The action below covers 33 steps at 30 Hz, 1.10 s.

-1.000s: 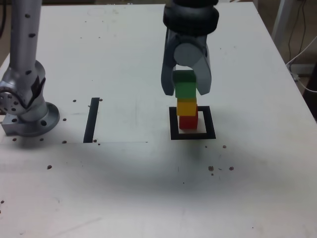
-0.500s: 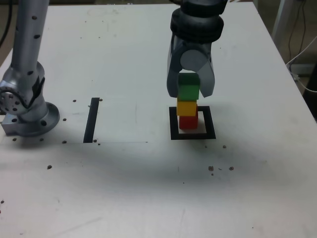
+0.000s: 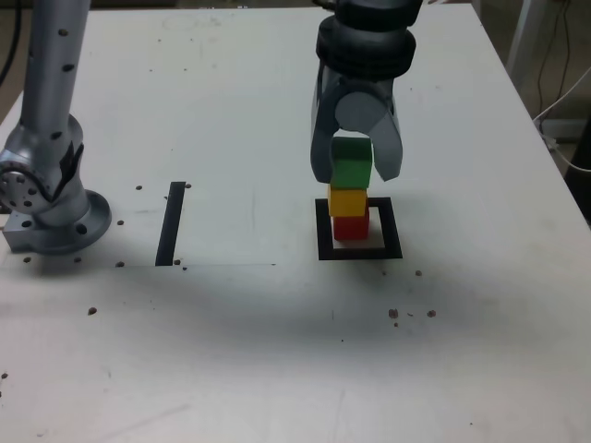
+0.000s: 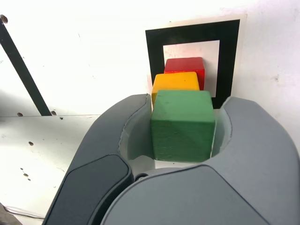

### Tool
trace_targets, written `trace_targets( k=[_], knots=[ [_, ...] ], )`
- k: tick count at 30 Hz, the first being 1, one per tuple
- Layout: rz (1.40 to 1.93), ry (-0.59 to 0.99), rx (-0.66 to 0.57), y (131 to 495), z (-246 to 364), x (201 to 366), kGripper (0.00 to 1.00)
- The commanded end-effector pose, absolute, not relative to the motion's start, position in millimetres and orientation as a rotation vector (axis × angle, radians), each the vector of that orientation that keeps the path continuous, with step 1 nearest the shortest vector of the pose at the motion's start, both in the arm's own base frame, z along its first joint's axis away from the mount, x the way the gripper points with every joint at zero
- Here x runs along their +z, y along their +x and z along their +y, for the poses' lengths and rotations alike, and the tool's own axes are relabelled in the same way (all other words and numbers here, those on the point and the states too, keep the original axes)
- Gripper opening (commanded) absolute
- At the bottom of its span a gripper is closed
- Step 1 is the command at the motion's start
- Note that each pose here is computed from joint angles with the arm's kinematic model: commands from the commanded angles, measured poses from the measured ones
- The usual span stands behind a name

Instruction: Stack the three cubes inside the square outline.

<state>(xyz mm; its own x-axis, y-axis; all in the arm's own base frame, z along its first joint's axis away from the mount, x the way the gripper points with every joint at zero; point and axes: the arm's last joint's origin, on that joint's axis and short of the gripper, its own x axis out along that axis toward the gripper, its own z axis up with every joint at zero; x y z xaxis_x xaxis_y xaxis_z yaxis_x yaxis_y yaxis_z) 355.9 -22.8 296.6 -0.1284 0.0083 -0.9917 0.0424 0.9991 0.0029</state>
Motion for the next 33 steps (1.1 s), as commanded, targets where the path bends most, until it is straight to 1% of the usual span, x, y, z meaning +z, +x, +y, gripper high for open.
trace_targets(
  k=[1, 3, 4, 9, 14, 19, 22, 25, 29, 33],
  knots=[
    [1.683, 0.026, -0.037, 353.4, -22.8, 302.1, 0.90],
    [1.680, 0.022, -0.040, 352.7, -23.0, 303.5, 0.98],
    [1.678, 0.021, -0.041, 352.3, -23.0, 304.3, 0.99],
    [1.664, 0.026, -0.045, 348.1, -23.9, 310.4, 0.99],
    [1.628, 0.046, -0.056, 336.2, -27.6, 325.5, 0.99],
    [1.603, 0.066, -0.071, 310.8, -28.7, 344.9, 0.99],
    [1.599, 0.074, -0.080, 290.2, -27.0, 351.9, 0.99],
    [1.611, 0.067, -0.086, 266.3, -25.2, 352.0, 0.99],
    [1.624, 0.036, -0.088, 235.2, -22.8, 346.2, 0.99],
    [1.635, 0.024, -0.089, 212.5, -20.9, 340.0, 0.99]
  ],
)
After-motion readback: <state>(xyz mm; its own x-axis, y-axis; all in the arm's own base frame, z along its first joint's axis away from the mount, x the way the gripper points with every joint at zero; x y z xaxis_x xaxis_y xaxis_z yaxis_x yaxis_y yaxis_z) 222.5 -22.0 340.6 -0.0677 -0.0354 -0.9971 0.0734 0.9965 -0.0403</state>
